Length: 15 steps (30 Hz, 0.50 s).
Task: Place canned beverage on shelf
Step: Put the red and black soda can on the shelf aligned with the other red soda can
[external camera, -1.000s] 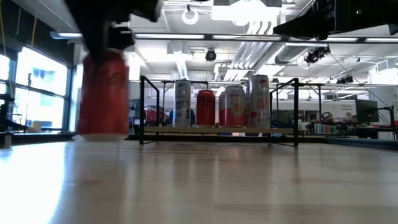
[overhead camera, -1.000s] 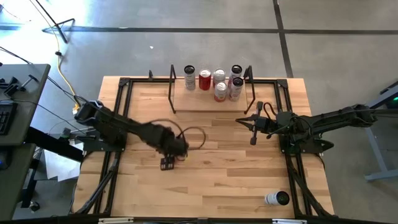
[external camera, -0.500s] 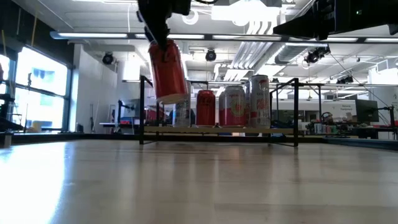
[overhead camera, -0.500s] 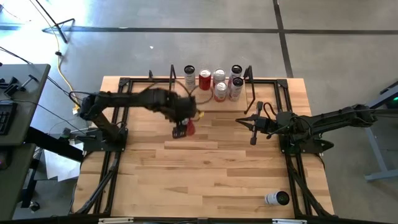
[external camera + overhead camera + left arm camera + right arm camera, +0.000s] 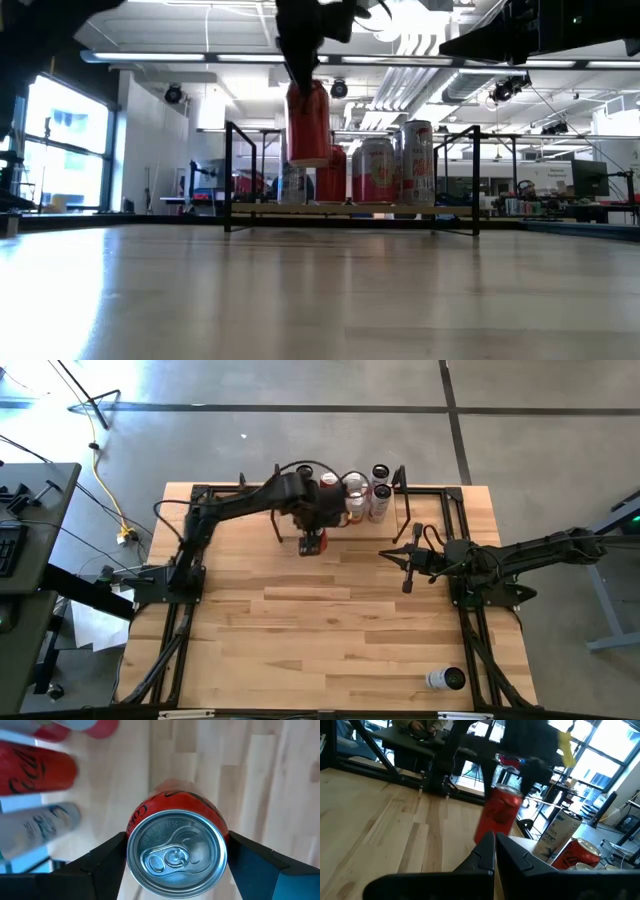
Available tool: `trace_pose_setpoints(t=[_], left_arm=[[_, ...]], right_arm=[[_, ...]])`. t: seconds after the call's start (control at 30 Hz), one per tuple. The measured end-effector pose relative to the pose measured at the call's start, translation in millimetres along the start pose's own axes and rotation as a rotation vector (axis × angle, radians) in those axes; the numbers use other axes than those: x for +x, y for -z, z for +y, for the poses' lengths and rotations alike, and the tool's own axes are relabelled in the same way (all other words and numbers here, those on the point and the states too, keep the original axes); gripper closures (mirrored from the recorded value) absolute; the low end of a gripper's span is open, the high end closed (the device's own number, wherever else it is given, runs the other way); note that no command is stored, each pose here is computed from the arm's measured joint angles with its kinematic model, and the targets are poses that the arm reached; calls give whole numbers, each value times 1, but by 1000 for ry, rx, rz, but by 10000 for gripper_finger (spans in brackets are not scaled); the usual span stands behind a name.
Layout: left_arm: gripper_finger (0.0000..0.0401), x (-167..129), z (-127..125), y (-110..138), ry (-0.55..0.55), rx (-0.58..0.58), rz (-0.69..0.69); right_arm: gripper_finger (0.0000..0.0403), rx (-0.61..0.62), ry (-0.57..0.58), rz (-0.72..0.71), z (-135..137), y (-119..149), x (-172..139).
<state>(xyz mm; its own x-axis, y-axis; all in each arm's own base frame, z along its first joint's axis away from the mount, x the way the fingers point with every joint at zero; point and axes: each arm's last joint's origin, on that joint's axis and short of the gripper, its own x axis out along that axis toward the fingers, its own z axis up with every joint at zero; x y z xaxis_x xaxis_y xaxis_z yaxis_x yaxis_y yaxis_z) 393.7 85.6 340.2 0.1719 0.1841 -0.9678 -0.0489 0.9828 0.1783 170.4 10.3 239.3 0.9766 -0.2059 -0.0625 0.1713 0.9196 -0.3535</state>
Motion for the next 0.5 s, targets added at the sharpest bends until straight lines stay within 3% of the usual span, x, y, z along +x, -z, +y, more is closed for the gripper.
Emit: trace_pose_setpoints(t=[0.33, 0.5], left_arm=[[119, 55, 45, -11, -42, 15, 118], [119, 67, 58, -15, -52, 14, 86]], right_arm=[[403, -1, -4, 1, 0, 0, 0], [403, -1, -4, 1, 0, 0, 0]])
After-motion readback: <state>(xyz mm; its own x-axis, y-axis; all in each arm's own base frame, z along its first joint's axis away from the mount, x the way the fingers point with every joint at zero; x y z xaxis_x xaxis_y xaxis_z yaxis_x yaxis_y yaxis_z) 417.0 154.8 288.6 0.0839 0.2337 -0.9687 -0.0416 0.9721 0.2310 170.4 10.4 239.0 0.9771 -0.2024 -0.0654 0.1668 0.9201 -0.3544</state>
